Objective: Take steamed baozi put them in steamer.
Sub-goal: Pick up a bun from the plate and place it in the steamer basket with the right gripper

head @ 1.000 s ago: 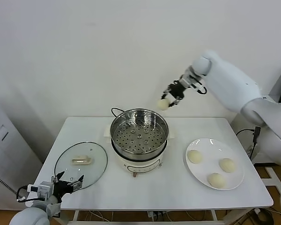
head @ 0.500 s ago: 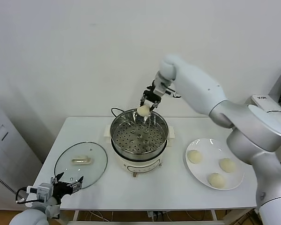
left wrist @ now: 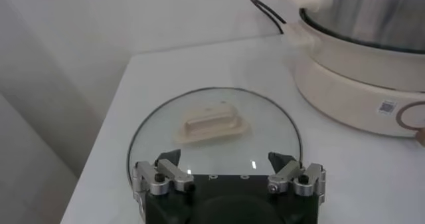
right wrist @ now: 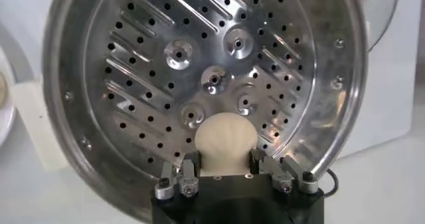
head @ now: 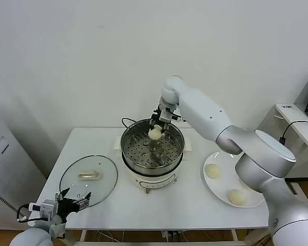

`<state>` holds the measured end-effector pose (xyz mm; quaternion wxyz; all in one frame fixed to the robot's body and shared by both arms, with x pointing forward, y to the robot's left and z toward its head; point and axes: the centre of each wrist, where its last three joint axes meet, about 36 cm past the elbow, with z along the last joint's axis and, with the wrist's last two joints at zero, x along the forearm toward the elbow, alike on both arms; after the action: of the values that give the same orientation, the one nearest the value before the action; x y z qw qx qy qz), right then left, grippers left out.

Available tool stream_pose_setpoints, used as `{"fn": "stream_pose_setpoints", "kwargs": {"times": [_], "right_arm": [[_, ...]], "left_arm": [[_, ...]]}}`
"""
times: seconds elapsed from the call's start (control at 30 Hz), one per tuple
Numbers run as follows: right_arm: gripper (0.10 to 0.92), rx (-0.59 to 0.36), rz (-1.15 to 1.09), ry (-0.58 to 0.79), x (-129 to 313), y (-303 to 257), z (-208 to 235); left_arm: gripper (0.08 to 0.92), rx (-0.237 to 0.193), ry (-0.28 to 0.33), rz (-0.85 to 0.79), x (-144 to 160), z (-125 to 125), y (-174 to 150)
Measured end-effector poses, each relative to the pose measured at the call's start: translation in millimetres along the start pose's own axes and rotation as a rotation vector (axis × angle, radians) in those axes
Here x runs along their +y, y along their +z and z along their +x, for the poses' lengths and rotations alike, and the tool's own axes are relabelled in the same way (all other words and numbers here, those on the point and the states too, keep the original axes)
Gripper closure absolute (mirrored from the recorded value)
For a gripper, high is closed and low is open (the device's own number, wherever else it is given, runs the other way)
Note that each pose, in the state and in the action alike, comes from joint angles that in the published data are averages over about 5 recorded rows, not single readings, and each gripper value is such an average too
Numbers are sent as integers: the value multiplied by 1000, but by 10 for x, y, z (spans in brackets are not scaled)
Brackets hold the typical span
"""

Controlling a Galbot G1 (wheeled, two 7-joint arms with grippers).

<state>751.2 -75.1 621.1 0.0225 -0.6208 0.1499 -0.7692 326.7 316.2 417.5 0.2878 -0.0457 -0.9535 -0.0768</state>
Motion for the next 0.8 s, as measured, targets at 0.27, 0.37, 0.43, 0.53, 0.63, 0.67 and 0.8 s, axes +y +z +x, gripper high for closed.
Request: {"fn": "stream_pose_setpoints", "kwargs": {"times": [0.27,0.37,0.43,0.53,0.63,0.67,0.8], "right_arm": [[530,5,8,-6,10,-82,-188],[451,9,13,-5,7,-110,-237],[390,14,17,-2,-1,-123,-249],[304,21,19,0,5,-121,-243],[233,21,14,3,31,-99,-221],[218,20,11,5,40,-87,-205],[201,11,2,17,66,-19,-60]], "left_arm": [[177,-1,3,-1,-6,-17,-10],[177,-2,4,-1,-12,-18,-14],[177,-3,5,0,-14,-18,-16],[177,-2,6,0,-18,-16,-14],[177,-2,6,1,-22,-8,-10],[177,-2,6,1,-23,-4,-9],[177,-2,5,4,-25,19,-2]]}}
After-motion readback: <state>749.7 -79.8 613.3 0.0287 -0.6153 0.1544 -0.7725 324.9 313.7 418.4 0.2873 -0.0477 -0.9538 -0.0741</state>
